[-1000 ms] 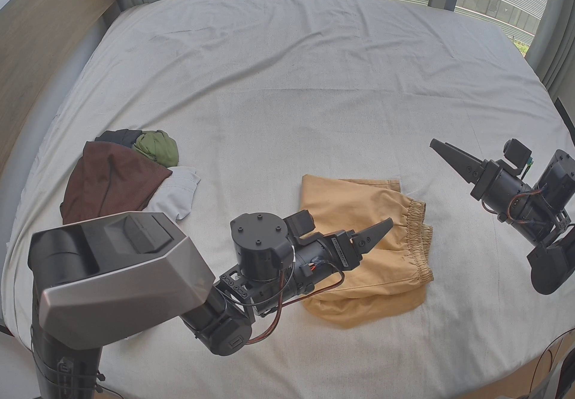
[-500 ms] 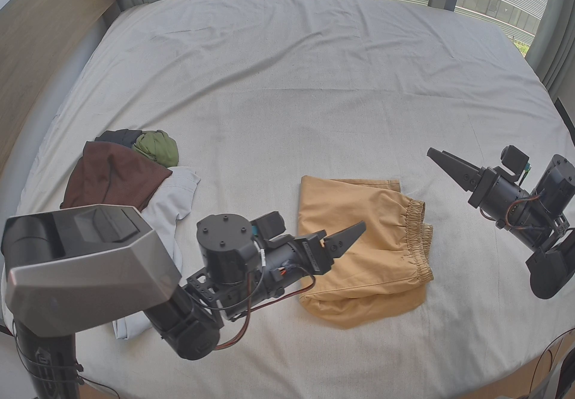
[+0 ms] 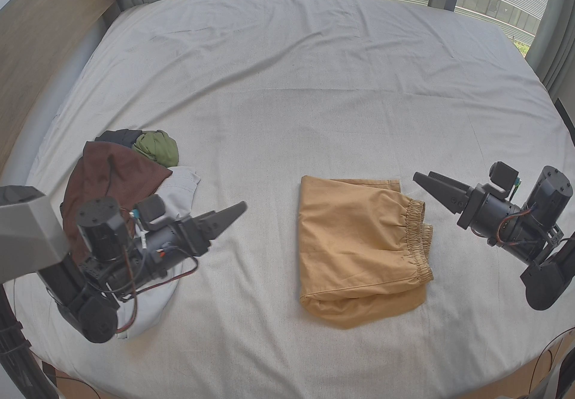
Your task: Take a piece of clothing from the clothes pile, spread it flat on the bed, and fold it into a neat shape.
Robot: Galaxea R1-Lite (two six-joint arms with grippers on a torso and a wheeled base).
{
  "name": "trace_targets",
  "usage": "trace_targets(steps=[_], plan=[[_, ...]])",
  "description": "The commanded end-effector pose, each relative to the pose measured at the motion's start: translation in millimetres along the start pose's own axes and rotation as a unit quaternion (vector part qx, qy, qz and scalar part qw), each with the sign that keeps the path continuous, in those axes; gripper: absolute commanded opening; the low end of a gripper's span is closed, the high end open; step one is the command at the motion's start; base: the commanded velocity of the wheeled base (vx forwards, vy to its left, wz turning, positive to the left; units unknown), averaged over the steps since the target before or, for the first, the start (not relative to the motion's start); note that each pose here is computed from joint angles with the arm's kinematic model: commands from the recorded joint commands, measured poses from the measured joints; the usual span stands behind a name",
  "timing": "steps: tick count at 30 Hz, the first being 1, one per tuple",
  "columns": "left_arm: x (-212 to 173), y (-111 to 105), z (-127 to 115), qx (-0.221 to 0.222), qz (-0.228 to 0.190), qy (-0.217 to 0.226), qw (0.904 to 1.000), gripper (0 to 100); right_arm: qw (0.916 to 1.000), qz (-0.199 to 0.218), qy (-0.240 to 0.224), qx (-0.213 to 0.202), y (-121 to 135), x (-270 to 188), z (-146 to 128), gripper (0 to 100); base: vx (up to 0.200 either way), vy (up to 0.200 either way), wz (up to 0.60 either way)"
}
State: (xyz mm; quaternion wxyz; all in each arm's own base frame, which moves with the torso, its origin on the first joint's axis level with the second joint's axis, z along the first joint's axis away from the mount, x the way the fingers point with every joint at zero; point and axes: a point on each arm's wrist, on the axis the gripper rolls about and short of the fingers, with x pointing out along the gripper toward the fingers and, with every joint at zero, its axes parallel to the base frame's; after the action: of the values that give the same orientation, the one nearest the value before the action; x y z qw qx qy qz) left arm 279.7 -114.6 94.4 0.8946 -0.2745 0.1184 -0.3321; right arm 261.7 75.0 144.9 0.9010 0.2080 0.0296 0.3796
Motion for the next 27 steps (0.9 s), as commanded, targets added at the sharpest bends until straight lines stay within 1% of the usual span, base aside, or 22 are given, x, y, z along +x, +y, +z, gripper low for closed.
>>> trace_targets(steps=[1, 2, 3, 4, 6, 8, 10, 13, 16, 19, 22, 24, 25, 27], plan=[[-49.4, 20.1, 28.3, 0.069, 0.024, -0.02, 0.9971, 100, 0.9981, -0.022, 0.056, 0.013, -7.8, -2.6, -24.3, 100, 0.0, 0.0, 0.0], [-49.4, 20.1, 28.3, 0.069, 0.024, -0.02, 0.9971, 100, 0.9981, -0.022, 0.056, 0.013, -7.8, -2.6, -24.3, 100, 0.0, 0.0, 0.0], [-59.3, 29.8, 27.8, 0.103, 0.042, -0.013, 0.9937, 100, 0.9972, -0.029, 0.069, -0.001, -10.2, -5.0, -29.0, 100, 0.0, 0.0, 0.0], [-65.9, 33.6, 24.9, 0.117, 0.051, -0.004, 0.9918, 100, 0.9966, -0.033, 0.075, -0.005, -12.0, -5.3, -31.8, 100, 0.0, 0.0, 0.0], [-77.5, 35.6, 14.8, 0.13, 0.05, 0.024, 0.99, 100, 0.9959, -0.038, 0.082, -0.007, -13.8, -6.7, -34.9, 100, 0.0, 0.0, 0.0], [-82.9, 33.3, 10.7, 0.135, 0.03, 0.04, 0.9895, 100, 0.9958, -0.042, 0.081, -0.008, -15.7, -8.1, -34.2, 100, 0.0, 0.0, 0.0], [-86.5, 30.0, 10.1, 0.137, 0.02, 0.044, 0.9894, 100, 0.9955, -0.048, 0.082, -0.008, -17.6, -10.5, -33.8, 100, 0.0, 0.0, 0.0], [-91.7, 27.4, 6.0, 0.136, 0.02, 0.052, 0.9891, 100, 0.9935, -0.067, 0.092, -0.001, -23.4, -18.3, -36.8, 100, 0.0, 0.0, 0.0], [-95.5, 26.2, -0.4, 0.148, 0.018, 0.066, 0.9867, 100, 0.9901, -0.083, 0.113, 0.001, -27.7, -23.7, -42.4, 100, 0.0, 0.0, 0.0], [-97.2, 26.3, -4.3, 0.16, 0.01, 0.078, 0.984, 100, 0.988, -0.094, 0.122, 0.007, -31.1, -27.2, -44.6, 100, 0.0, 0.0, 0.0], [-97.2, 27.9, -6.1, 0.171, 0.009, 0.083, 0.9818, 100, 0.9826, -0.116, 0.143, 0.024, -35.6, -34.2, -52.1, 100, 0.0, 0.0, 0.0], [-97.0, 28.4, -5.9, 0.171, 0.009, 0.082, 0.9818, 100, 0.9801, -0.12, 0.155, 0.032, -35.8, -37.7, -56.9, 100, 0.0, 0.0, 0.0], [-97.0, 29.2, -6.3, 0.17, 0.01, 0.083, 0.9819, 100, 0.9768, -0.125, 0.169, 0.04, -36.2, -40.7, -63.5, 100, 0.0, 0.0, 0.0], [-95.3, 32.9, -8.9, 0.165, 0.014, 0.09, 0.9821, 100, 0.9726, -0.129, 0.189, 0.04, -39.3, -42.1, -73.4, 100, 0.0, 0.0, 0.0]])
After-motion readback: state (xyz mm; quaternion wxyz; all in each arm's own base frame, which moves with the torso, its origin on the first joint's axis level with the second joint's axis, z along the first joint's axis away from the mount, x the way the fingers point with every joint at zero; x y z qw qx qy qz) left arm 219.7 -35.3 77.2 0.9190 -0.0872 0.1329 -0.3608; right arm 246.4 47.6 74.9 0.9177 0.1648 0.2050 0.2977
